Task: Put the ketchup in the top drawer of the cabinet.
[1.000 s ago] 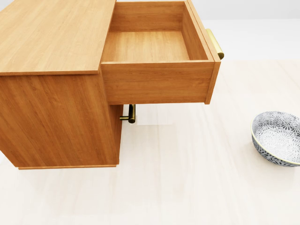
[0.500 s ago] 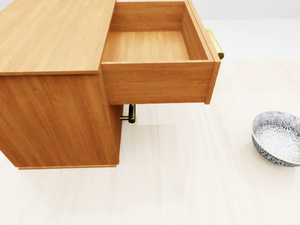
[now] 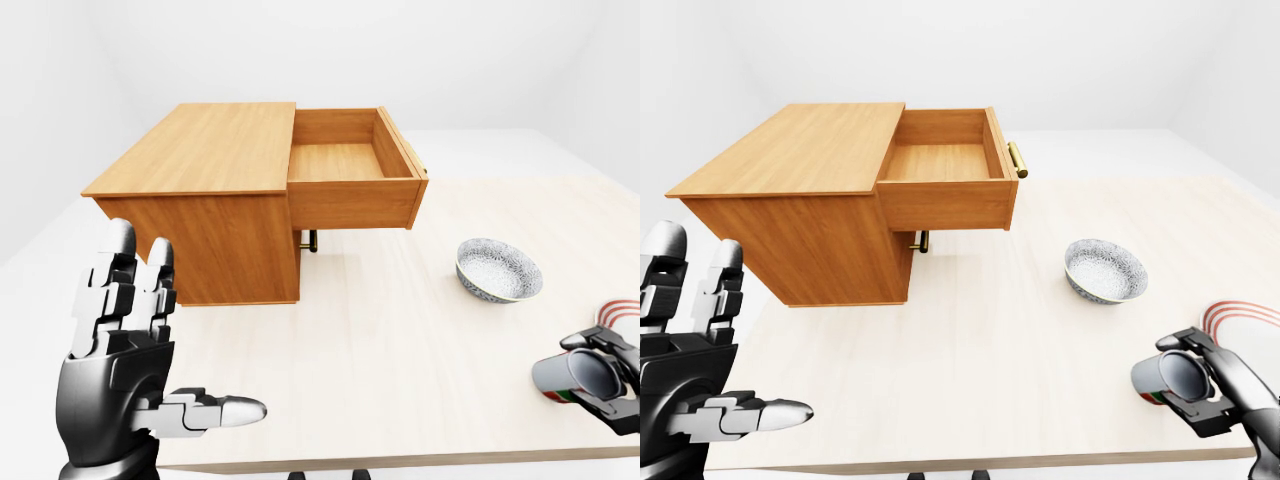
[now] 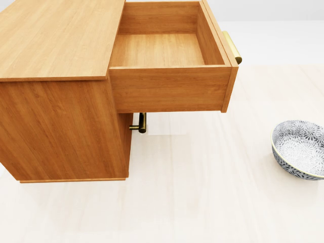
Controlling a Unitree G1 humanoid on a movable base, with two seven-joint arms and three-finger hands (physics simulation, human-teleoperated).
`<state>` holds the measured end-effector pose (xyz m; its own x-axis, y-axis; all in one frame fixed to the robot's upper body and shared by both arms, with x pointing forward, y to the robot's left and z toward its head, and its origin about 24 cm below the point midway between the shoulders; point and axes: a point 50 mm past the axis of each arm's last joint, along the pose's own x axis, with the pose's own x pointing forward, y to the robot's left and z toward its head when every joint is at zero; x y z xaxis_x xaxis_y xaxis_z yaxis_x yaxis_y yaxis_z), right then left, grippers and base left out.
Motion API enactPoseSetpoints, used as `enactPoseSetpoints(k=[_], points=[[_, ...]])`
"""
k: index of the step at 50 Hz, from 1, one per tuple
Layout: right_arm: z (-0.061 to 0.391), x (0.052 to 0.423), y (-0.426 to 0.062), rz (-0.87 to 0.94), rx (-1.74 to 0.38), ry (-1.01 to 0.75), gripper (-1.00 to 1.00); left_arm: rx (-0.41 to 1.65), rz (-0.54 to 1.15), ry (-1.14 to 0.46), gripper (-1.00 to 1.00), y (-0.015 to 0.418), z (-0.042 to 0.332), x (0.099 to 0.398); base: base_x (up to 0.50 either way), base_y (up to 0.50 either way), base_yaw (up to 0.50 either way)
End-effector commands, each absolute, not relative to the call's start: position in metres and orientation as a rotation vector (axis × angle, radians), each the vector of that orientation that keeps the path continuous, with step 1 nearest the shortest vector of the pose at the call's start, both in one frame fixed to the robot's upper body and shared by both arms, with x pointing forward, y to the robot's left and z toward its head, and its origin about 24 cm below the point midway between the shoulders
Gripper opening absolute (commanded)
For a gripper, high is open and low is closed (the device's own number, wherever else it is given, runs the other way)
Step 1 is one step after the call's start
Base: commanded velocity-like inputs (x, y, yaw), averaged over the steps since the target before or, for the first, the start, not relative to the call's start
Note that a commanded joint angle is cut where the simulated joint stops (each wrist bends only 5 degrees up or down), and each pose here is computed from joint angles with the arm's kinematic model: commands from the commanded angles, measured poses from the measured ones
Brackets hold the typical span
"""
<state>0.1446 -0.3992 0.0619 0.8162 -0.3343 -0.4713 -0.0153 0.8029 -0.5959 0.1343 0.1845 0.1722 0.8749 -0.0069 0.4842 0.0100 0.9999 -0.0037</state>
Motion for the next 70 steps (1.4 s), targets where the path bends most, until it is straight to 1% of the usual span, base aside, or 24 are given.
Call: enactPoseSetpoints(k=[1, 2, 8, 11, 14, 17, 18, 19, 23, 28, 32, 34, 37, 40, 43, 46, 51, 53, 55, 57, 70], points=[[0.090, 0.159, -0.381, -0.182, -0.763, 0.492, -1.00, -0.006, -0.008, -0.510, 1.00, 0.185, 0.173, 0.134, 0.00, 0.00, 0.00], [0.104, 0.165, -0.374, -0.180, -0.817, 0.440, -1.00, -0.006, -0.008, -0.510, 1.00, 0.185, 0.173, 0.134, 0.00, 0.00, 0.00], [0.155, 0.180, -0.344, -0.194, -1.055, 0.267, -1.00, -0.005, -0.008, -0.514, 1.00, 0.185, 0.174, 0.134, 0.00, 0.00, 0.00], [0.190, 0.185, -0.317, -0.211, -1.243, 0.142, -1.00, -0.006, -0.009, -0.509, 1.00, 0.185, 0.173, 0.134, 0.00, 0.00, 0.00], [0.203, 0.188, -0.305, -0.236, -1.331, 0.094, -1.00, -0.005, -0.007, -0.518, 1.00, 0.186, 0.174, 0.133, 0.00, 0.00, 0.00], [0.222, 0.188, -0.283, -0.269, -1.450, 0.007, -1.00, -0.004, -0.003, -0.528, 1.00, 0.187, 0.176, 0.133, 0.00, 0.00, 0.00], [0.231, 0.188, -0.271, -0.280, -1.497, -0.048, -1.00, -0.004, -0.003, -0.530, 1.00, 0.187, 0.176, 0.133, 0.00, 0.00, 0.00], [0.232, 0.188, -0.271, -0.290, -1.502, -0.048, -1.00, -0.004, -0.003, -0.531, 1.00, 0.187, 0.176, 0.133, 0.00, 0.00, 0.00], [0.247, 0.190, -0.241, -0.307, -1.550, -0.194, -1.00, -0.004, -0.007, -0.521, 1.00, 0.186, 0.175, 0.133, 0.00, 0.00, 0.00], [0.262, 0.198, -0.215, -0.299, -1.544, -0.344, -1.00, -0.004, -0.006, -0.525, 1.00, 0.187, 0.175, 0.133, 0.00, 0.00, 0.00], [0.275, 0.193, -0.187, -0.294, -1.580, -0.496, -1.00, -0.003, -0.006, -0.529, 1.00, 0.187, 0.176, 0.132, 0.00, 0.00, 0.00], [0.272, 0.185, -0.168, -0.292, -1.637, -0.542, -1.00, -0.003, -0.006, -0.529, 1.00, 0.187, 0.176, 0.132, 0.00, 0.00, 0.00], [0.277, 0.176, -0.153, -0.414, -1.649, -0.572, -1.00, -0.004, -0.008, -0.525, 1.00, 0.187, 0.175, 0.132, 0.00, 0.00, 0.00], [0.279, 0.169, -0.145, -0.498, -1.545, -0.570, -1.00, -0.003, -0.009, -0.527, 1.00, 0.186, 0.176, 0.131, 0.00, 0.00, 0.00], [0.280, 0.167, -0.137, -0.509, -1.432, -0.571, -1.00, -0.004, -0.008, -0.525, 1.00, 0.186, 0.175, 0.132, 0.00, 0.00, 0.00], [0.284, 0.165, -0.128, -0.525, -1.420, -0.588, -1.00, -0.005, -0.010, -0.522, 1.00, 0.186, 0.175, 0.132, 0.00, 0.00, 0.00], [0.282, 0.161, -0.107, -0.483, -1.517, -0.659, -1.00, -0.004, -0.008, -0.528, 1.00, 0.186, 0.176, 0.133, 0.00, 0.00, 0.00], [0.278, 0.158, -0.096, -0.454, -1.610, -0.710, -1.00, -0.005, -0.009, -0.528, 1.00, 0.186, 0.176, 0.133, 0.00, 0.00, 0.00], [0.269, 0.151, -0.078, -0.415, -1.751, -0.784, -1.00, -0.005, -0.010, -0.528, 1.00, 0.186, 0.176, 0.132, 0.00, 0.00, 0.00], [0.263, 0.148, -0.071, -0.387, -1.821, -0.825, -1.00, -0.005, -0.010, -0.528, 1.00, 0.186, 0.176, 0.132, 0.00, 0.00, 0.00], [0.261, 0.148, -0.070, -0.376, -1.845, -0.840, -1.00, -0.005, -0.010, -0.528, 1.00, 0.186, 0.176, 0.132, 0.00, 0.00, 0.00]])
